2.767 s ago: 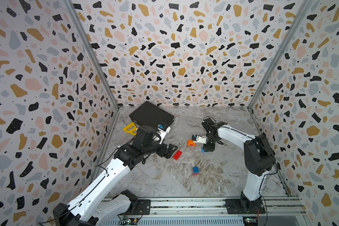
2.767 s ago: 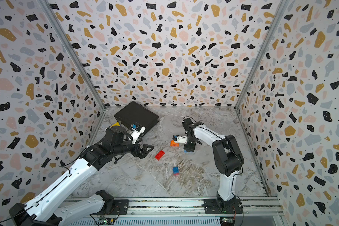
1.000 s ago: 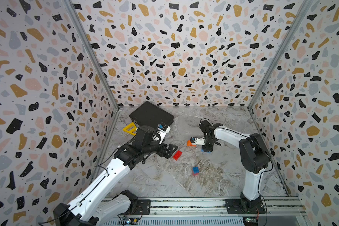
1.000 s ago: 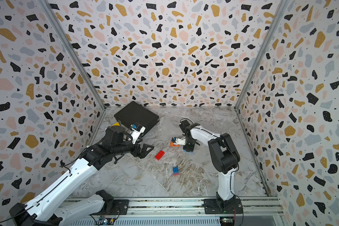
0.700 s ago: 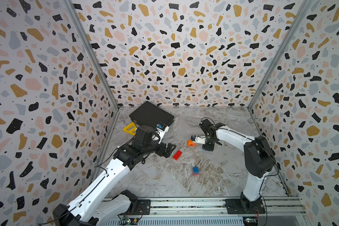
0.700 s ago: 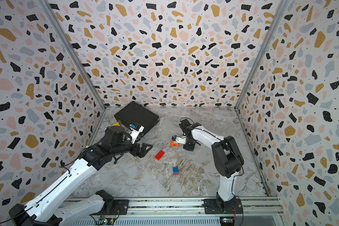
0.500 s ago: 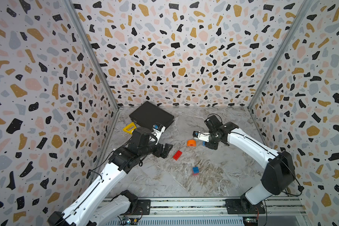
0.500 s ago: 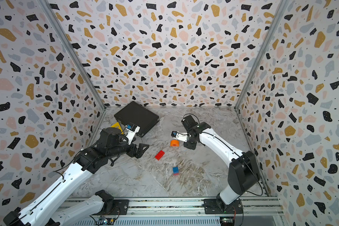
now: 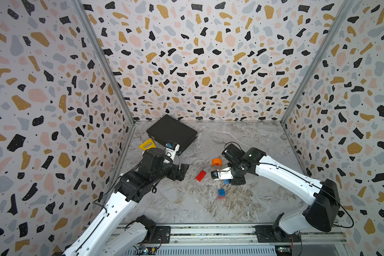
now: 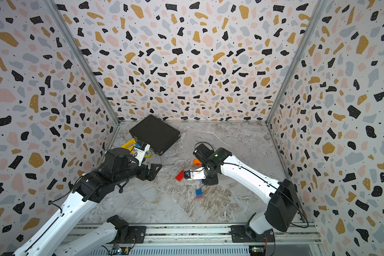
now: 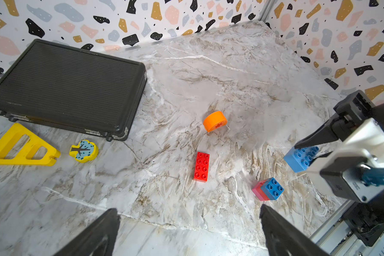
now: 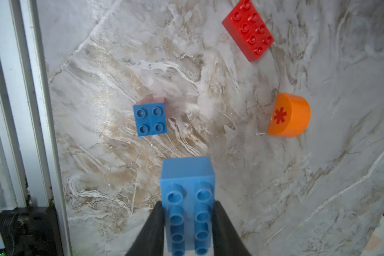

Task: Assemble an ice cream with lego
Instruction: Pick up the lego brick from the center of the board, then assemble the lego brick with the lego brick.

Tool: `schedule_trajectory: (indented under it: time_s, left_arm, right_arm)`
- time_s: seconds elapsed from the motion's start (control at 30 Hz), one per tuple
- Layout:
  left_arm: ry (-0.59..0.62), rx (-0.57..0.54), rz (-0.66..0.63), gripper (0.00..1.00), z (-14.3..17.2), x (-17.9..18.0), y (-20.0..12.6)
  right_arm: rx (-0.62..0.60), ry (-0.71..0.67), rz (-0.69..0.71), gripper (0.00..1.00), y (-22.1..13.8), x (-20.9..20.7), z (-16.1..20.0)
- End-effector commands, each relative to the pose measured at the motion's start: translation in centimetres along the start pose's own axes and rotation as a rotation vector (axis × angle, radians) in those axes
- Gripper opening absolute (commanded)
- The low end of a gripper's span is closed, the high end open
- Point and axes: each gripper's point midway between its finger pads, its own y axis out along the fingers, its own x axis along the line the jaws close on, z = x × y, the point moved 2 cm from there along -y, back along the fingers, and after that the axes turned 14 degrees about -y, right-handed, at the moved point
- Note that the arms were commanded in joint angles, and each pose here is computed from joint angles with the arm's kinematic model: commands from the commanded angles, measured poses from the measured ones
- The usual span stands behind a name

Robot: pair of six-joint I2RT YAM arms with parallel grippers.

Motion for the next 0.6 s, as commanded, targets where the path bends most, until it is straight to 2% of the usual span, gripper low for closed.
schedule_trajectory:
  time_s: [0.0,0.57]
  left_arm:
    - [-0.024,-0.002,-0.029,1.0,0.3,0.9,0.2]
    - [-0.063,0.006,-0.042,1.0,0.6,2.1,1.3]
  right_arm:
    - [0.02,-0.051,-0.046,0.13,0.6,1.0,-0.7]
    - [0.0,-0.032,-0.085,0.13,3.4,1.7,-3.1]
